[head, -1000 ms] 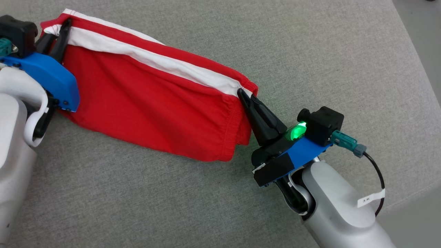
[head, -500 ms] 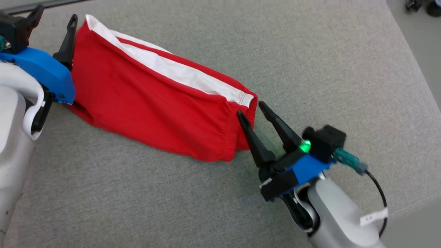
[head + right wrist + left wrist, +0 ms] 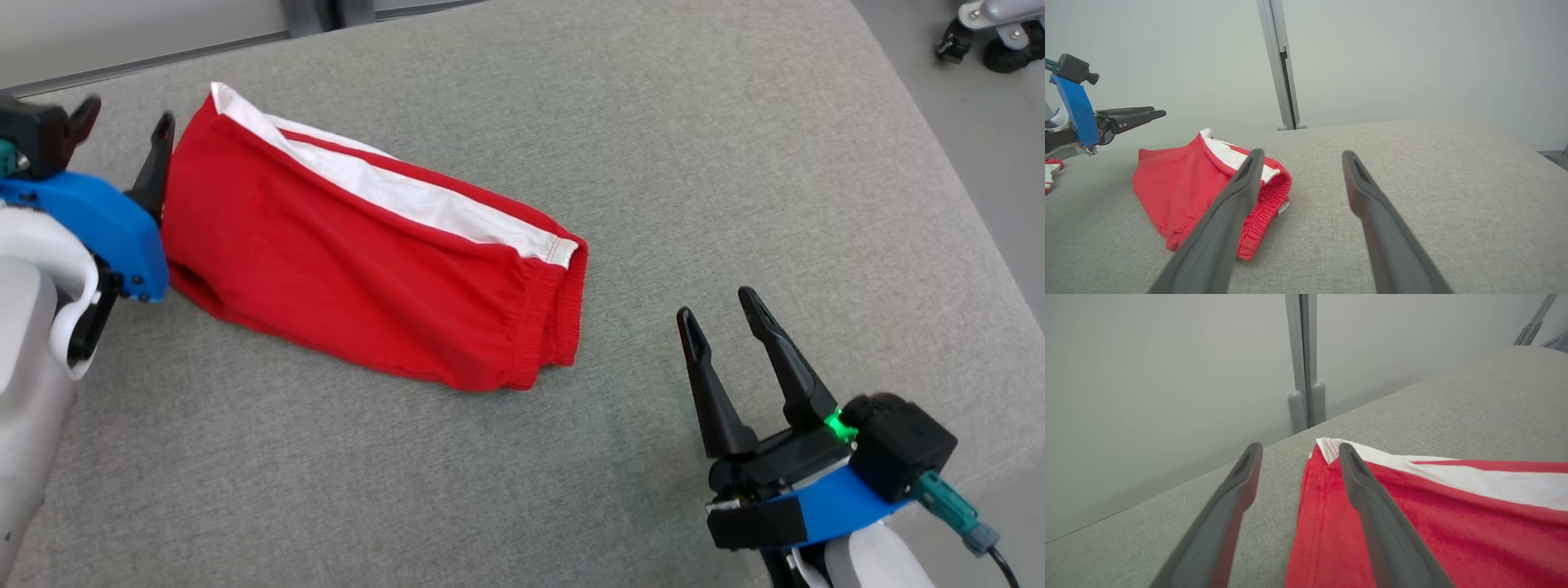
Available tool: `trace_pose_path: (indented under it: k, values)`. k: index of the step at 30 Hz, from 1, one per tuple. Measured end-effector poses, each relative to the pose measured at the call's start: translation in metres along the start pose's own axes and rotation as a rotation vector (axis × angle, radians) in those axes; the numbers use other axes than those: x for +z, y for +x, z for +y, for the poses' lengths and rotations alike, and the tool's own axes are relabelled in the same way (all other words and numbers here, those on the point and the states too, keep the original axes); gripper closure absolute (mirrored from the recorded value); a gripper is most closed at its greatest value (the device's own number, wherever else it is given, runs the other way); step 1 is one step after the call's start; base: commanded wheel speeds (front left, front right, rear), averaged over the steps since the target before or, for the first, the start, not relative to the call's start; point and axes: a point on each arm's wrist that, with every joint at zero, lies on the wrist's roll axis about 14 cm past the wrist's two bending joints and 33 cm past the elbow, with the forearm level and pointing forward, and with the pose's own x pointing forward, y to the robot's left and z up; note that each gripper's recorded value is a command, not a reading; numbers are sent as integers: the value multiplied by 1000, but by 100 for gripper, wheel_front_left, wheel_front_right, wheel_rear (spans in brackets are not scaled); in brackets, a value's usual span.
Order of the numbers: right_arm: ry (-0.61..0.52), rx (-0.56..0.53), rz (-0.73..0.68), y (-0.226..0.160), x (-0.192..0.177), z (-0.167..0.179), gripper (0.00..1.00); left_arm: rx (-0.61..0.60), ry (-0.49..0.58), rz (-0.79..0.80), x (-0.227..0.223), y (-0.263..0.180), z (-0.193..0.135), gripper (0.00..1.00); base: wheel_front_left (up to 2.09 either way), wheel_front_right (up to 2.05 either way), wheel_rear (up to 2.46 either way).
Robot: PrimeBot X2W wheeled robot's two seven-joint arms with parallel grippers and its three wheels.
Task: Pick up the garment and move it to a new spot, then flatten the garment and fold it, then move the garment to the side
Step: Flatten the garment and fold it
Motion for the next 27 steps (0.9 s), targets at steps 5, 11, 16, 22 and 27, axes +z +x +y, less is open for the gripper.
trace_pose_path:
  k: [5, 11, 16, 22, 27]
  values:
    - [3, -23, 12, -10, -2, -4, 0, -12, -23, 130, -34, -3, -4, 0, 0, 0, 0]
    - [20, -26, 18, -11, -4, -4, 0, -14, -77, 269, -79, -15, -7, 0, 0, 0, 0]
    - [32, -21, 35, -9, -10, -2, 0, -12, -137, 305, -95, -20, -9, 0, 0, 0, 0]
    - [40, -2, 48, -4, -16, 3, 0, -18, -163, 314, -100, -22, -13, 0, 0, 0, 0]
    - [42, 8, 36, -3, -13, 6, 0, -28, -169, 299, -95, -26, -20, 100, 0, 0, 0]
